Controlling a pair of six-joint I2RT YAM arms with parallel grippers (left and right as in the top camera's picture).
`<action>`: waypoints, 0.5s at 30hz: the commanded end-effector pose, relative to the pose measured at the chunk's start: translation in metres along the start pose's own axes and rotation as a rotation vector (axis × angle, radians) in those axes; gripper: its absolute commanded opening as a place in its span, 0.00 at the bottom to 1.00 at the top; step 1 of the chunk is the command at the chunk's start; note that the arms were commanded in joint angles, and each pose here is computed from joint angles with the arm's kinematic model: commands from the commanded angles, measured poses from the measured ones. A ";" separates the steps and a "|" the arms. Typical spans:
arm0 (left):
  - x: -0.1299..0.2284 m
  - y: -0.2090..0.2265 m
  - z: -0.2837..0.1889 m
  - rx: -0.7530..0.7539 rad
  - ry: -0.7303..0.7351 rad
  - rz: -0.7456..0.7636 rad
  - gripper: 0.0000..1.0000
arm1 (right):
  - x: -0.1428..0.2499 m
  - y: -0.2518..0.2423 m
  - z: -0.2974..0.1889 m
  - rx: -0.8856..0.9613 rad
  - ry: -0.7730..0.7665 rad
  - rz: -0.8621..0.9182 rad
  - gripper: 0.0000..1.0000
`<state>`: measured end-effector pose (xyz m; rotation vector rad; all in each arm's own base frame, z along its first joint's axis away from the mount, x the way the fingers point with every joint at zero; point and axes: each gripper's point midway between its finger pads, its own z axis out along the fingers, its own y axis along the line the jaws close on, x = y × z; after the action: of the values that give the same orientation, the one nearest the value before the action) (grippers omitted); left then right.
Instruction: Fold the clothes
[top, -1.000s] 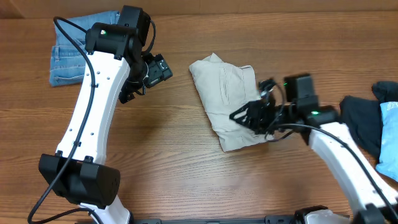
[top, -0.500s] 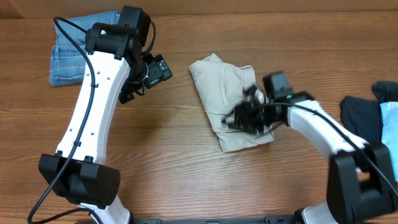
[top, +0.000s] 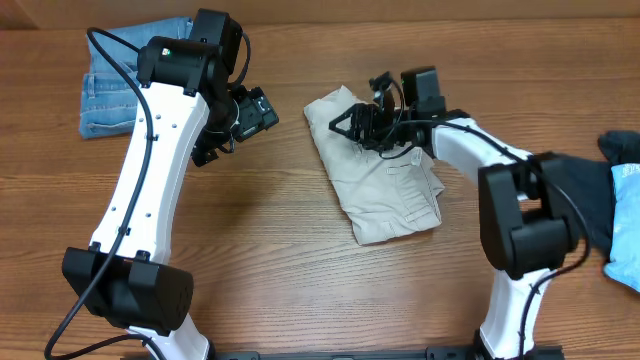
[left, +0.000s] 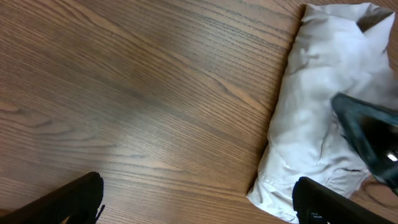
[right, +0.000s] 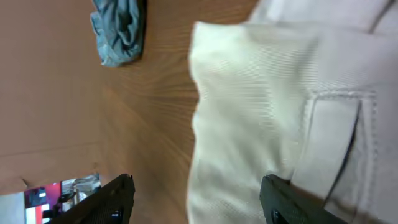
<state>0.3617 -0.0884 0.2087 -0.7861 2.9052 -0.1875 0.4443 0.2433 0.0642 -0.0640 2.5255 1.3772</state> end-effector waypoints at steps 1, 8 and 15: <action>0.004 -0.003 0.005 0.011 0.029 0.059 1.00 | -0.001 -0.014 -0.001 0.001 0.005 0.019 0.70; 0.023 -0.043 0.015 0.130 0.050 0.303 1.00 | -0.055 0.074 -0.166 0.233 -0.233 -0.148 1.00; 0.120 -0.118 0.106 0.568 0.319 0.439 1.00 | -0.015 0.046 -0.263 0.416 -0.276 0.113 1.00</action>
<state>0.3598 -0.2139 0.1257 -0.1494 2.9667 -0.6768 0.3984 0.0743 0.2612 0.2180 2.4850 0.8591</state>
